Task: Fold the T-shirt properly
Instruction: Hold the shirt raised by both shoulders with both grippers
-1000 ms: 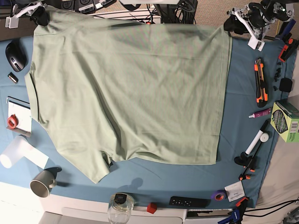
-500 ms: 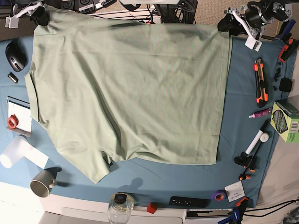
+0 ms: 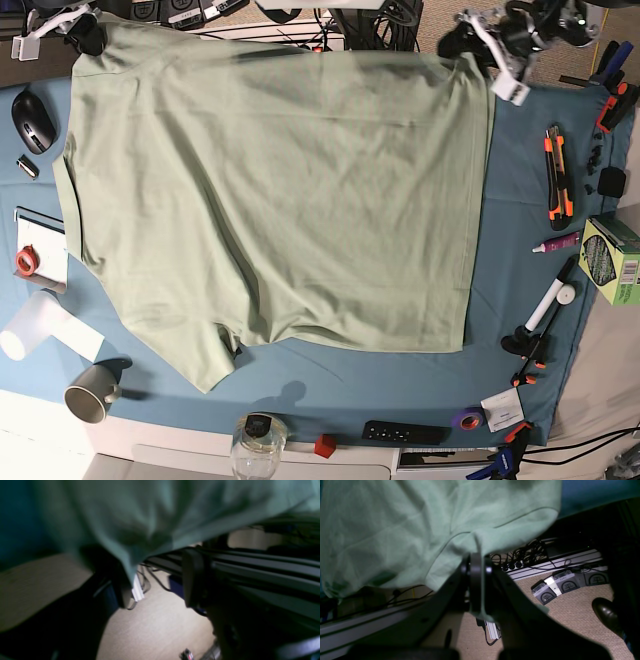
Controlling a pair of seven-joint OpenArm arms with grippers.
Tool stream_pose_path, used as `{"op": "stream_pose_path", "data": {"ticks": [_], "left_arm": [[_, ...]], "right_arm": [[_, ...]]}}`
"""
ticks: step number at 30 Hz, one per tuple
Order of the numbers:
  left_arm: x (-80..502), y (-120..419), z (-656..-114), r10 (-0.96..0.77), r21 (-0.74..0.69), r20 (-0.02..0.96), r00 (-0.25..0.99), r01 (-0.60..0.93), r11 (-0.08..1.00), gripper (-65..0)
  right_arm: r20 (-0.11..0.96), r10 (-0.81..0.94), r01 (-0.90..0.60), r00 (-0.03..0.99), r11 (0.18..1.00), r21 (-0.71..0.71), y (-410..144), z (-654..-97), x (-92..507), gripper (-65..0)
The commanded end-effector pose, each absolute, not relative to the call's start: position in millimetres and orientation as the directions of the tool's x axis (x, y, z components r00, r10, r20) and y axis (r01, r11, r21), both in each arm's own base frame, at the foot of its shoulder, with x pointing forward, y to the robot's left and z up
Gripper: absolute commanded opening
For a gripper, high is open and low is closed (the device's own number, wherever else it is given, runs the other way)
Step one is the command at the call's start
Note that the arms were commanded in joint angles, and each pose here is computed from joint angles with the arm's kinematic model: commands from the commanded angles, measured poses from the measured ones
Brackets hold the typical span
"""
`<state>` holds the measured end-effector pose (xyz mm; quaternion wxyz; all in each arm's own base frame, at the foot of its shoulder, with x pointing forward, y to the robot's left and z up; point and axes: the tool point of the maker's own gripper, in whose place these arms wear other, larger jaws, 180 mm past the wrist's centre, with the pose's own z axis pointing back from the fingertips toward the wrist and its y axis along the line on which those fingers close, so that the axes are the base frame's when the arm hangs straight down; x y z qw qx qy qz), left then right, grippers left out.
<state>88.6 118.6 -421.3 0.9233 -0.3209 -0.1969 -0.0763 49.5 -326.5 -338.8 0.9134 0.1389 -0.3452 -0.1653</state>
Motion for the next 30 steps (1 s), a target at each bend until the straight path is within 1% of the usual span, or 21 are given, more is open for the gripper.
{"op": "stream_pose_path", "data": {"ticks": [1,3,9,12,14,15,18,20,25,28,30], "left_arm": [[93,115,-416,-0.02,-0.564,0.437,0.899,0.291,0.773,-36.9],[96,112,-416,-0.025,-0.565,0.442,0.897,0.3,0.769,-39.3],[102,123,-417,-0.04,-0.529,0.454,0.89,0.305,0.792,-39.5],[105,133,-416,-0.031,-0.509,0.46,0.887,0.292,0.809,-43.1],[108,140,-416,-0.027,-0.496,0.464,0.885,0.285,0.82,-43.1],[108,145,-416,-0.029,-0.488,0.462,0.886,0.282,0.826,-42.0],[108,158,-415,-0.035,-0.463,0.454,0.89,0.269,0.845,-33.0],[108,166,-416,-0.033,-0.448,0.446,0.894,0.255,0.857,-30.0],[103,179,-420,-0.002,-0.427,0.409,0.912,0.194,0.883,-29.7],[96,184,-424,-0.022,-0.4,0.388,0.922,0.189,0.897,-29.7],[94,185,-425,-0.026,-0.396,0.384,0.923,0.19,0.899,-27.5]], "right_arm": [[0.611,-0.384,0.194,0.692,0.914,0.355,-331,-329,53,-65.0],[0.611,-0.384,0.194,0.692,0.914,0.355,-331,-329,53,-65.0],[0.611,-0.384,0.194,0.692,0.914,0.355,-331,-329,53,-65.0],[0.611,-0.384,0.194,0.692,0.914,0.355,-331,-329,53,-65.0],[0.611,-0.384,0.194,0.692,0.914,0.355,-332,-329,53,-65.0],[0.611,-0.384,0.194,0.692,0.914,0.355,-331,-329,53,-65.0],[0.61,-0.384,0.194,0.693,0.914,0.355,-331,-330,53,-65.0],[0.61,-0.384,0.194,0.693,0.914,0.355,-331,-330,53,-65.0],[0.609,-0.382,0.195,0.695,0.915,0.353,-332,-330,53,-65.0],[0.609,-0.382,0.195,0.695,0.916,0.352,-332,-330,53,-65.0],[0.609,-0.382,0.195,0.695,0.915,0.352,-332,-330,53,-65.0]]}}
